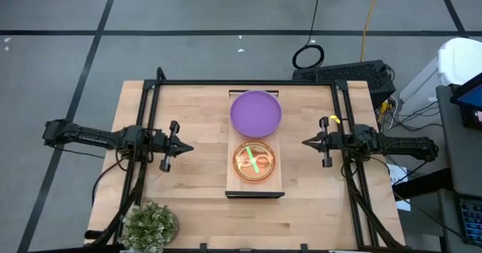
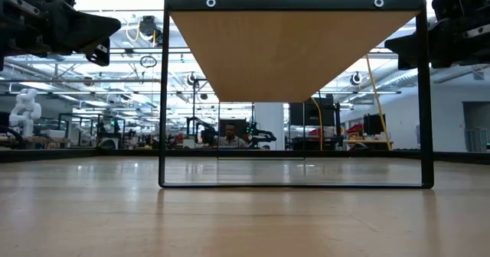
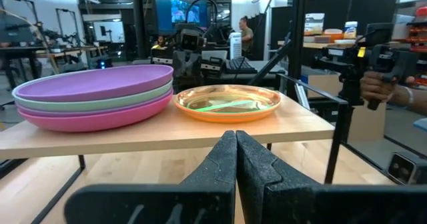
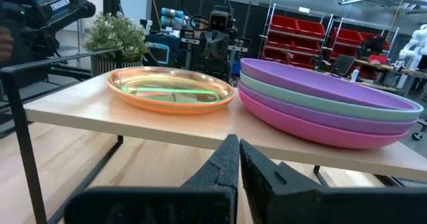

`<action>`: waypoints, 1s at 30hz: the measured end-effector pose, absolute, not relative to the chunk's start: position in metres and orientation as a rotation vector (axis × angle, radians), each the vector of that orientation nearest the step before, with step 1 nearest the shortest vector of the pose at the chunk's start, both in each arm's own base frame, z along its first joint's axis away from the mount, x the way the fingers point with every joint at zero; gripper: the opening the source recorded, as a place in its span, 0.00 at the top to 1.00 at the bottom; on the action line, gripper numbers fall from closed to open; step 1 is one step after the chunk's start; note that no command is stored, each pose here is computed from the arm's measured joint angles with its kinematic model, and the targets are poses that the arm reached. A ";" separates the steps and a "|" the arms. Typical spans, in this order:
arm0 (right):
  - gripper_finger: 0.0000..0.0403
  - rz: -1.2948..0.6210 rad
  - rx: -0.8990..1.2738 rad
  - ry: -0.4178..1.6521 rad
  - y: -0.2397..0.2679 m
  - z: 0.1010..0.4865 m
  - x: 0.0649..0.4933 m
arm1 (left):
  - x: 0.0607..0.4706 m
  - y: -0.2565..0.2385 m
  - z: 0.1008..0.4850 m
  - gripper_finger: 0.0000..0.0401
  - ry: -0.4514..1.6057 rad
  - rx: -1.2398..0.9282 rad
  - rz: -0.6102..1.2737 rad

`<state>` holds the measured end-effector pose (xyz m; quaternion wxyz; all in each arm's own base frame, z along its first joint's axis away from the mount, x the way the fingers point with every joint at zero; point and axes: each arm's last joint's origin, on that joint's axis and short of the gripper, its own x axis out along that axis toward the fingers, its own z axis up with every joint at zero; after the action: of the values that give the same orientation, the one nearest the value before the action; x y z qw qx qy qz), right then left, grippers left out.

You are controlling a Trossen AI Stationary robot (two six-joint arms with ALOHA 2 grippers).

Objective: Place and stack plates onto a shelf
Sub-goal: Return to Home Position

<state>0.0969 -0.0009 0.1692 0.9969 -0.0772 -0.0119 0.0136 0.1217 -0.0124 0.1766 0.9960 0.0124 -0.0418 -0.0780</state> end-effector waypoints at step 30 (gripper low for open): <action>1.00 0.027 -0.117 -0.017 -0.001 0.169 0.097 | 0.110 -0.011 0.176 1.00 -0.073 -0.006 -0.187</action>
<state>0.0975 -0.0009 0.1688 0.9982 -0.0585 -0.0082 0.0135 0.1103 -0.0106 0.1761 0.9950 -0.0028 -0.0366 -0.0934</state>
